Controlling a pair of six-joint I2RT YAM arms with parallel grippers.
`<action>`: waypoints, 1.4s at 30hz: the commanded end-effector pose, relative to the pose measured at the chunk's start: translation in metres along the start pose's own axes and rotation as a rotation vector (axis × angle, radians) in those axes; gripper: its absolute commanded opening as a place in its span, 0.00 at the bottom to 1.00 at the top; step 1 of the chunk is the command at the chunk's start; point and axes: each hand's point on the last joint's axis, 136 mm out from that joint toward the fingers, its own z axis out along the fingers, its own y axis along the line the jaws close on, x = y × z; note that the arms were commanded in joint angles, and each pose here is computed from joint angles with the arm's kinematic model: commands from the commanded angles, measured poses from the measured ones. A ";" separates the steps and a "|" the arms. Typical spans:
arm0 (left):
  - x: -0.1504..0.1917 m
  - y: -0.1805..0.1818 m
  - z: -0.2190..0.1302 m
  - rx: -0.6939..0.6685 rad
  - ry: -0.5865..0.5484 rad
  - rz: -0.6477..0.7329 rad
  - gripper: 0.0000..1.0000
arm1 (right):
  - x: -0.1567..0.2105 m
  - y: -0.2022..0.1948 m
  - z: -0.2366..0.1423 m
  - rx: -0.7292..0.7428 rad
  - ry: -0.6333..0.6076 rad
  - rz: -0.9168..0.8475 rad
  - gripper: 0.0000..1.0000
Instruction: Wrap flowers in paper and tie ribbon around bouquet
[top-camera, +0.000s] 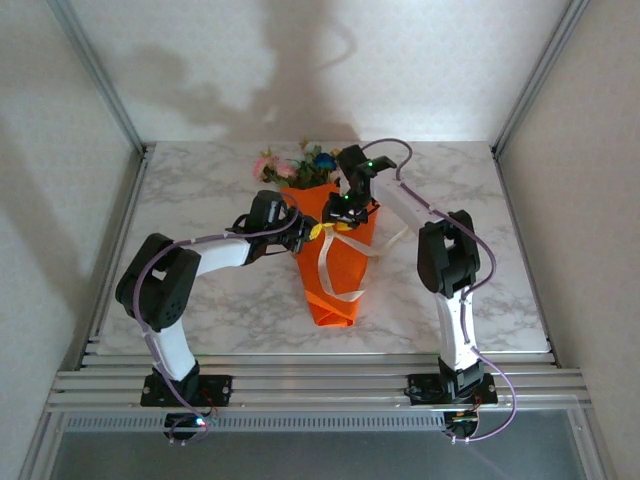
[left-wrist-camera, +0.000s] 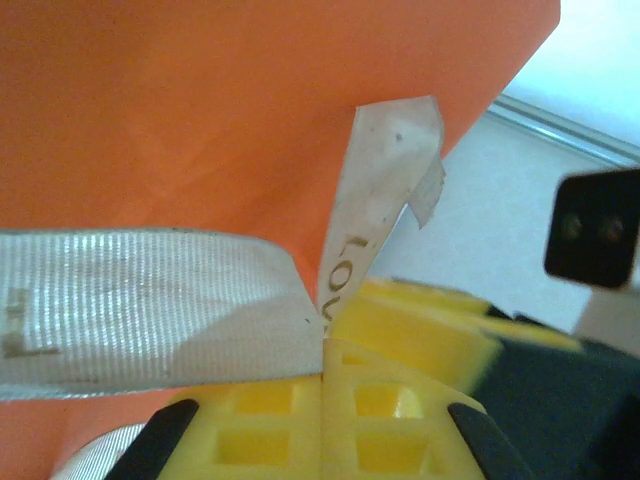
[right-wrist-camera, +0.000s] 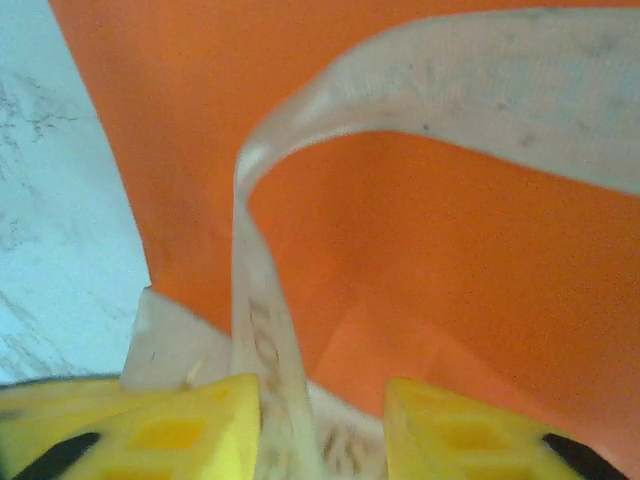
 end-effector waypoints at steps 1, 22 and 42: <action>-0.003 -0.018 -0.006 0.045 -0.024 0.030 0.00 | -0.007 0.011 -0.063 0.047 -0.146 -0.115 0.46; -0.004 -0.022 -0.008 0.015 -0.015 0.053 0.00 | 0.029 0.039 -0.026 0.147 -0.728 -1.294 0.77; -0.004 -0.031 -0.014 0.020 -0.023 0.078 0.00 | 0.011 0.035 0.016 0.242 -0.567 -1.344 0.08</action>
